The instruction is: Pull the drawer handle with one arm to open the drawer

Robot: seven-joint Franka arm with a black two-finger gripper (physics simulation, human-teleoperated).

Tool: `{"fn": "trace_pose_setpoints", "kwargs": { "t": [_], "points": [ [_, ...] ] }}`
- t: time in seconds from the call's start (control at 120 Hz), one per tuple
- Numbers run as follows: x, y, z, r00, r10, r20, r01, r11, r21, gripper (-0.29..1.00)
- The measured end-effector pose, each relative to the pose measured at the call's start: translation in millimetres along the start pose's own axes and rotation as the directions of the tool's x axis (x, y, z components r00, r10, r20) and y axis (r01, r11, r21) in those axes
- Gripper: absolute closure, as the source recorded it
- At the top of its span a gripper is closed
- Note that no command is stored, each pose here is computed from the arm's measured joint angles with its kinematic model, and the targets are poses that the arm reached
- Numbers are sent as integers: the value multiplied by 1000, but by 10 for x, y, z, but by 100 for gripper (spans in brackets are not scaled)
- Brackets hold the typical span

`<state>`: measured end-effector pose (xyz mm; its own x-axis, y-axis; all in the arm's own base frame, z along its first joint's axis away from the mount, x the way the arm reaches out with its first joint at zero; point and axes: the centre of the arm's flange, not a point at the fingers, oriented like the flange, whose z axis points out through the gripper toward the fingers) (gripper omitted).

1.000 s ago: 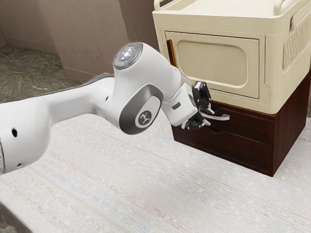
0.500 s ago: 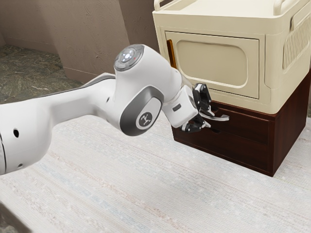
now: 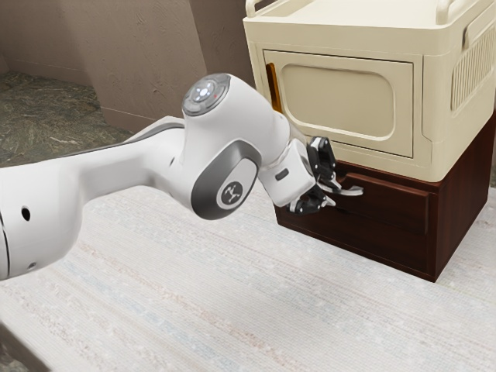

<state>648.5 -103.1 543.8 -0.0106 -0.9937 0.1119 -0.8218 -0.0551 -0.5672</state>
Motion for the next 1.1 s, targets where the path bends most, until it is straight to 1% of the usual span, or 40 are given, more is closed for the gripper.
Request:
{"fn": "trace_pose_setpoints", "kwargs": {
  "t": [0.25,0.4,1.1],
  "points": [
    [-27,38,-4,1000,-2,6,2,1000,-8,61],
    [-118,68,-39,1000,-10,20,10,1000,-10,63],
    [-101,206,-207,1000,-2,31,2,1000,-12,66]
  ]
}}
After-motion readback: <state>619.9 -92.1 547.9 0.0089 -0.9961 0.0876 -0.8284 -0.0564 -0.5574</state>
